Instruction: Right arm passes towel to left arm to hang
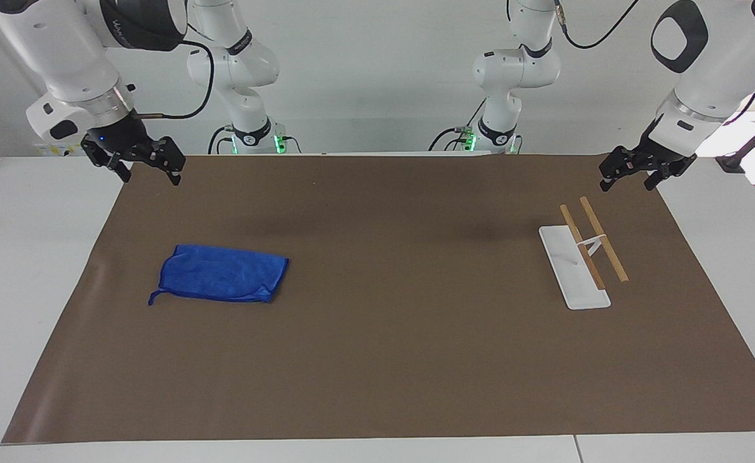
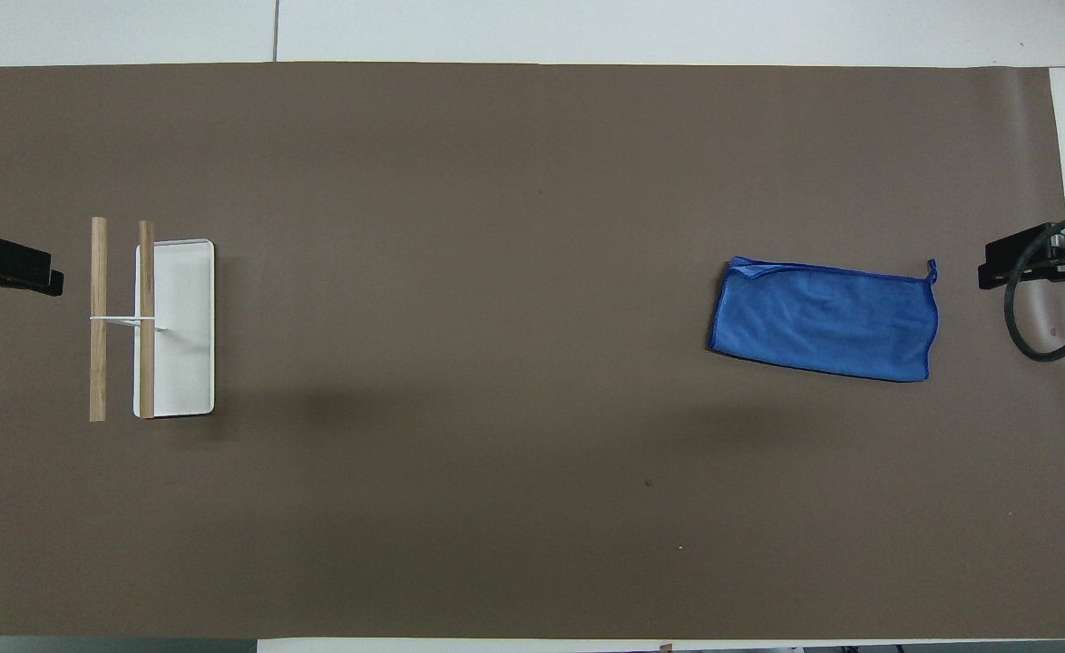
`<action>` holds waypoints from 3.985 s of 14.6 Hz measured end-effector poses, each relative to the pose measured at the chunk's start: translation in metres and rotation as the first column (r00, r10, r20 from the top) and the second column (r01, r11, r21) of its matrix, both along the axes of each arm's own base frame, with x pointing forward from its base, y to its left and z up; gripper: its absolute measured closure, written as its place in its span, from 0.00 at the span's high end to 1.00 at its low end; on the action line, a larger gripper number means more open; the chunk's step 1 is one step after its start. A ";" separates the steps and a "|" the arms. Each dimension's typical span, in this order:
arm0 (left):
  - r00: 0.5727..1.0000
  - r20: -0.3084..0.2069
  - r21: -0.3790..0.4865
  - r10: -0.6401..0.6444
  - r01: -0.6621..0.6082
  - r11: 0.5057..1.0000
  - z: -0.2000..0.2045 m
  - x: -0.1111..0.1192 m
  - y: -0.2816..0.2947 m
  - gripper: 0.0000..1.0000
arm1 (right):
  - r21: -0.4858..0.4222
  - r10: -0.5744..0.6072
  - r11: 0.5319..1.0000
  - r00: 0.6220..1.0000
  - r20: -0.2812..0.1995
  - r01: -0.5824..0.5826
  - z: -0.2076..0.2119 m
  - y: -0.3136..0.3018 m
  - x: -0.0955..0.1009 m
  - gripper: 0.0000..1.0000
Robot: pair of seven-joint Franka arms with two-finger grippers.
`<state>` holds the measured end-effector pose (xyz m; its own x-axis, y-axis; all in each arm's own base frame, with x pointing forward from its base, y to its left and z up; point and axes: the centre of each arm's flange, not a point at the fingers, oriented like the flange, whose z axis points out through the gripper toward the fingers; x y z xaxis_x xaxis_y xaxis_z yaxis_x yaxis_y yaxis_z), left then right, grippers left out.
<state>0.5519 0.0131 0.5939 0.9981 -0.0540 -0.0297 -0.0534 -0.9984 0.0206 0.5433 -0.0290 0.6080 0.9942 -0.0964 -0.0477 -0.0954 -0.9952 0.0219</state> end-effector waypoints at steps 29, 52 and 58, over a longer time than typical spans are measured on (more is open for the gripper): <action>1.000 0.006 0.000 0.003 -0.003 1.000 0.000 0.001 0.001 1.00 | -0.017 0.149 0.989 0.985 0.092 -0.148 -0.322 -0.011 -0.006 0.61; 1.000 0.011 0.001 -0.007 0.007 1.000 -0.008 0.001 -0.004 1.00 | 0.562 -0.513 0.667 0.849 -0.132 0.490 -0.116 0.265 0.050 0.04; 0.985 0.035 -0.028 0.166 -0.166 0.986 -0.043 0.001 -0.061 1.00 | 0.634 -0.655 0.196 0.581 -0.483 0.748 -0.101 0.358 0.024 0.04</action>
